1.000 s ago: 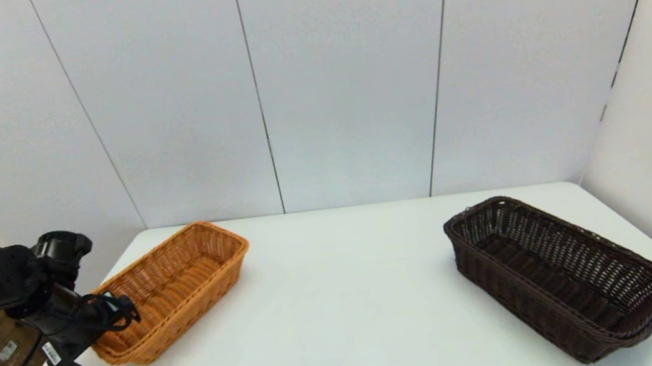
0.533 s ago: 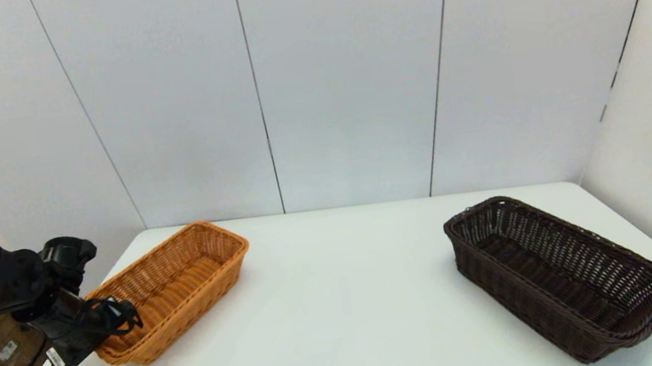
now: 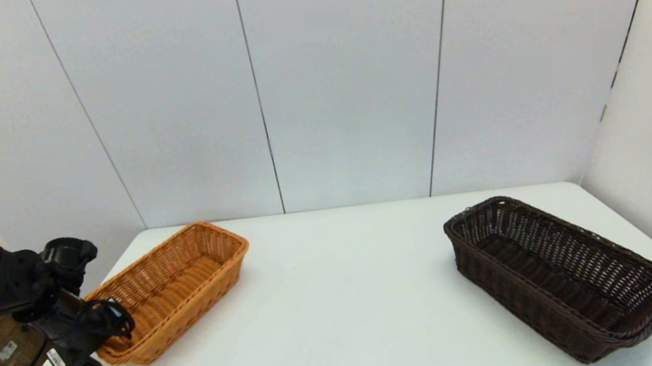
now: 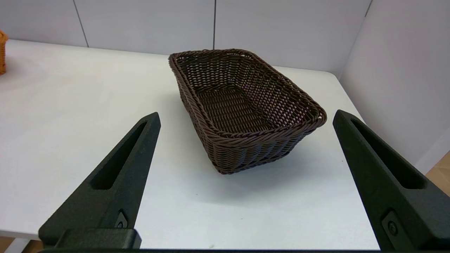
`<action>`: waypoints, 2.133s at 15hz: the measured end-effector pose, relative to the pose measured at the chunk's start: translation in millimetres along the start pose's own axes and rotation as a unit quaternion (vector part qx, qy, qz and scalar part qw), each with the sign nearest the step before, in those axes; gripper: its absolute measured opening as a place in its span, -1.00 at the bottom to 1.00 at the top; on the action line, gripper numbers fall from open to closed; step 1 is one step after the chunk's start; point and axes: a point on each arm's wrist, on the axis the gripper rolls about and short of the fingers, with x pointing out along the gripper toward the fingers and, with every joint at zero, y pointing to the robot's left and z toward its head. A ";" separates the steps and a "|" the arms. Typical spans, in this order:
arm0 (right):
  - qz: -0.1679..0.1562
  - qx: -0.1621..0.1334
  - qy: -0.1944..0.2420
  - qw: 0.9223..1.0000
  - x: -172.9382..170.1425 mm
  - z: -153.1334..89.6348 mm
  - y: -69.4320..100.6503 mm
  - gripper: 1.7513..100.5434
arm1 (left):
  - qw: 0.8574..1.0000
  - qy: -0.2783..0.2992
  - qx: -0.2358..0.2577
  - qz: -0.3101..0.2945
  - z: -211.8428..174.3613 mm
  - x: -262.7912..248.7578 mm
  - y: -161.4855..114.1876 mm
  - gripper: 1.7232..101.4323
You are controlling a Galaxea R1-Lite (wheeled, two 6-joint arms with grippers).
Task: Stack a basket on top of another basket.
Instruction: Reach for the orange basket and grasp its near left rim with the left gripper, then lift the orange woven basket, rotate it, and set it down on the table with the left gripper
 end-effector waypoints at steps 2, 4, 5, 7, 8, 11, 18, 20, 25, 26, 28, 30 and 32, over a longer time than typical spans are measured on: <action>0.000 0.000 0.000 1.000 0.0 0.0 0.0 0.94 | 1.000 0.000 0.000 -0.001 0.1 0.1 -0.1 -0.50; 0.000 0.000 0.000 1.000 0.0 0.0 0.0 0.94 | 1.000 0.001 0.003 -0.003 -0.4 0.0 -0.4 -0.71; 0.000 0.000 0.000 1.000 0.0 0.0 0.0 0.94 | 1.000 0.001 0.005 -0.003 -0.6 0.1 -0.7 -0.71; 0.000 0.000 0.000 1.000 0.0 0.0 0.0 0.94 | 1.000 -0.004 0.006 -0.007 0.1 0.0 -2.0 -0.71; 0.000 0.000 0.000 1.000 0.0 0.0 0.0 0.94 | 1.000 -0.006 0.006 -0.010 0.4 0.0 -2.5 -0.71; 0.000 0.000 0.000 1.000 0.0 0.0 0.0 0.94 | 1.000 0.002 0.009 -0.028 -0.3 -0.8 -4.8 -0.71; 0.000 0.000 0.000 1.000 0.0 0.0 0.0 0.94 | 0.992 0.049 0.052 -0.105 -17.1 -3.9 -27.9 -0.72; 0.000 0.000 0.000 1.000 0.0 0.0 0.0 0.94 | 0.986 0.059 0.073 -0.135 -19.9 -6.2 -33.4 -0.72; 0.000 0.000 0.000 1.000 0.0 0.0 0.0 0.94 | 0.973 0.062 0.144 -0.167 -41.7 -19.8 -55.1 -0.73; 0.000 0.000 0.000 1.000 0.0 0.0 0.0 0.94 | 0.970 0.062 0.160 -0.172 -47.3 -21.6 -60.4 -0.73; 0.000 0.000 0.000 1.000 0.0 0.0 0.0 0.94 | 0.960 0.061 0.204 -0.180 -58.7 -24.0 -70.1 -0.73; 0.000 0.000 0.000 1.000 0.0 0.0 0.0 0.94 | 0.950 0.064 0.241 -0.189 -66.0 -24.9 -75.7 -0.73; 0.000 0.000 0.000 1.000 0.0 0.0 0.0 0.94 | 0.936 0.071 0.275 -0.209 -70.4 -26.1 -79.8 -0.73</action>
